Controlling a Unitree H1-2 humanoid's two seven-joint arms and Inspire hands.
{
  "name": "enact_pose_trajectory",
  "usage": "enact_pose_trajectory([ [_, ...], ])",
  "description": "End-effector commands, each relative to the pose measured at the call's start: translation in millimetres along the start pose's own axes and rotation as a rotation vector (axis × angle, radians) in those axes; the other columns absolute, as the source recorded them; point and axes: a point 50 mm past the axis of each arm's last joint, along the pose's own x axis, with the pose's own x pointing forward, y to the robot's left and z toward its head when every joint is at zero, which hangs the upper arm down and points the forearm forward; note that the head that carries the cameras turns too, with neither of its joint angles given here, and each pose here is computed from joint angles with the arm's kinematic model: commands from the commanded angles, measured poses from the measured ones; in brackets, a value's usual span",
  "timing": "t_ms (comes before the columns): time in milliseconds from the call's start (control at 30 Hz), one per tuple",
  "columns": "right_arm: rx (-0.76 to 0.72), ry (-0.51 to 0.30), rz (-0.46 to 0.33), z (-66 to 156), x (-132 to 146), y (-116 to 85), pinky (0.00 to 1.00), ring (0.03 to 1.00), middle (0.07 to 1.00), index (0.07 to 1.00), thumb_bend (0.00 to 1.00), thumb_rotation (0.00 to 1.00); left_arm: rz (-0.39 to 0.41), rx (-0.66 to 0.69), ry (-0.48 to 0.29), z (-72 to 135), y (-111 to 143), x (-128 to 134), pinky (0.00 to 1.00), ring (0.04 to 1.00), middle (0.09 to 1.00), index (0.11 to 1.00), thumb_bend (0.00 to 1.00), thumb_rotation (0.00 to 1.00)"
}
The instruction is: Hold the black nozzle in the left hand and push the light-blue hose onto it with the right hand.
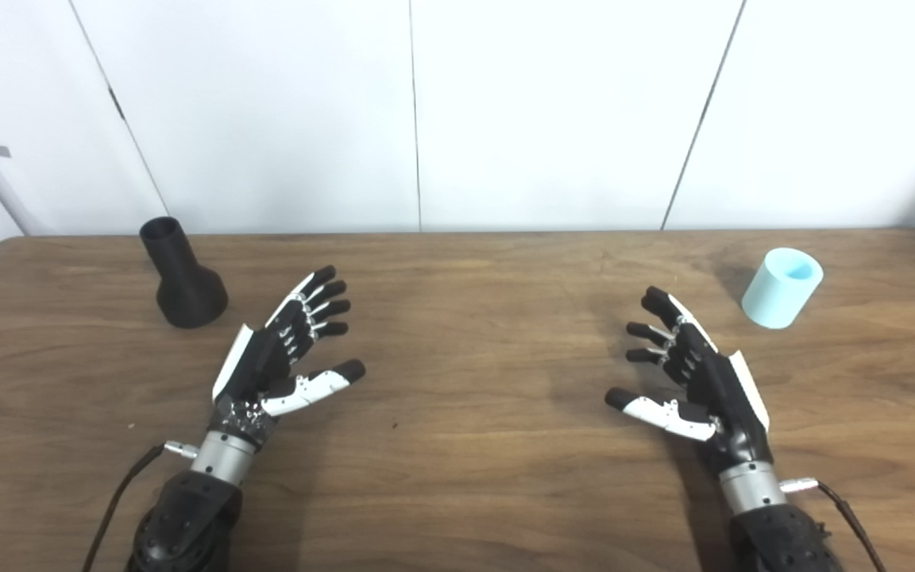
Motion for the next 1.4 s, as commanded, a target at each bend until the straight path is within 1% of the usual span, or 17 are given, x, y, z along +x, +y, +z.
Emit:
enact_pose_trajectory([
  [0,0.003,-0.041,-0.003,4.2,5.5,-5.6,0.68,0.807,0.909,0.891,0.85,0.21,0.012,-0.016,0.052,-14.4,-5.1,-15.1,0.79,0.863,0.923,0.947,0.81,0.24],
  [67,0.006,-0.038,-0.003,2.6,5.1,-5.9,0.66,0.802,0.904,0.887,0.85,0.2,0.013,-0.023,0.053,-16.9,-7.8,-14.5,0.79,0.867,0.919,0.957,0.81,0.24],
  [200,0.008,-0.04,0.0,-0.6,3.3,-10.5,0.67,0.805,0.905,0.896,0.83,0.18,0.002,-0.03,0.048,-20.4,-14.6,-12.5,0.79,0.858,0.906,0.958,0.81,0.23],
  [433,-0.027,-0.053,0.013,-8.9,-0.8,-30.0,0.69,0.817,0.923,0.926,0.8,0.17,-0.016,-0.067,0.05,-28.1,-37.5,-6.6,0.77,0.868,0.917,0.951,0.83,0.22],
  [467,-0.024,-0.054,0.015,-8.1,-1.1,-31.8,0.68,0.81,0.922,0.926,0.79,0.15,-0.02,-0.065,0.051,-29.3,-40.9,-6.3,0.77,0.873,0.919,0.954,0.84,0.23],
  [533,-0.004,-0.057,0.023,-3.3,-1.3,-32.9,0.66,0.793,0.914,0.921,0.78,0.14,-0.019,-0.063,0.055,-30.3,-46.7,-5.5,0.77,0.879,0.921,0.96,0.85,0.25],
  [633,0.003,-0.054,0.018,5.3,-1.6,-31.2,0.56,0.737,0.871,0.877,0.81,0.14,-0.001,-0.056,0.061,-29.4,-53.3,-3.9,0.75,0.871,0.911,0.947,0.87,0.24],
  [700,-0.005,-0.046,0.012,7.3,-1.4,-31.0,0.51,0.685,0.843,0.836,0.85,0.19,0.005,-0.041,0.057,-29.0,-54.0,-2.7,0.76,0.868,0.908,0.948,0.87,0.26],
  [767,0.004,-0.039,0.005,8.0,-0.6,-31.2,0.47,0.652,0.816,0.805,0.9,0.24,0.034,0.002,0.052,-26.5,-51.0,-1.3,0.79,0.875,0.914,0.949,0.88,0.3],
  [833,0.012,-0.029,-0.002,7.8,0.9,-31.8,0.44,0.619,0.783,0.779,0.97,0.29,0.081,0.051,0.041,-21.9,-44.4,-0.5,0.85,0.913,0.925,0.945,0.87,0.31],
  [933,0.008,-0.023,-0.005,8.1,2.3,-32.6,0.41,0.593,0.757,0.748,1.0,0.34,0.126,0.072,0.02,-13.0,-31.8,-2.2,0.89,0.933,0.932,0.948,0.85,0.3],
  [1033,0.007,-0.022,-0.005,8.9,2.8,-33.6,0.41,0.584,0.746,0.73,1.0,0.35,0.148,0.105,0.007,-2.6,-18.2,-7.0,0.85,0.914,0.933,0.948,0.83,0.3],
  [1067,0.01,-0.02,-0.005,8.6,3.1,-34.2,0.41,0.582,0.741,0.724,1.0,0.36,0.157,0.129,0.006,1.8,-12.8,-8.8,0.79,0.88,0.913,0.937,0.82,0.31],
  [1133,0.011,-0.018,-0.005,8.1,3.4,-34.8,0.41,0.582,0.737,0.722,1.0,0.37,0.174,0.159,0.001,9.9,-2.2,-13.0,0.75,0.851,0.899,0.927,0.82,0.31],
  [1200,0.008,-0.019,-0.004,7.3,3.7,-35.6,0.4,0.576,0.724,0.711,1.0,0.38,0.197,0.194,-0.006,17.7,9.5,-17.9,0.7,0.793,0.847,0.889,0.81,0.26],
  [1267,0.017,-0.018,-0.004,6.9,4.2,-36.4,0.4,0.568,0.717,0.704,1.0,0.39,0.236,0.247,-0.014,26.5,21.5,-23.0,0.64,0.744,0.805,0.857,0.81,0.25],
  [1367,0.026,-0.015,-0.005,6.6,5.2,-37.3,0.4,0.564,0.71,0.701,1.0,0.4,0.291,0.286,-0.018,35.4,33.7,-28.0,0.59,0.694,0.756,0.818,0.81,0.23],
])
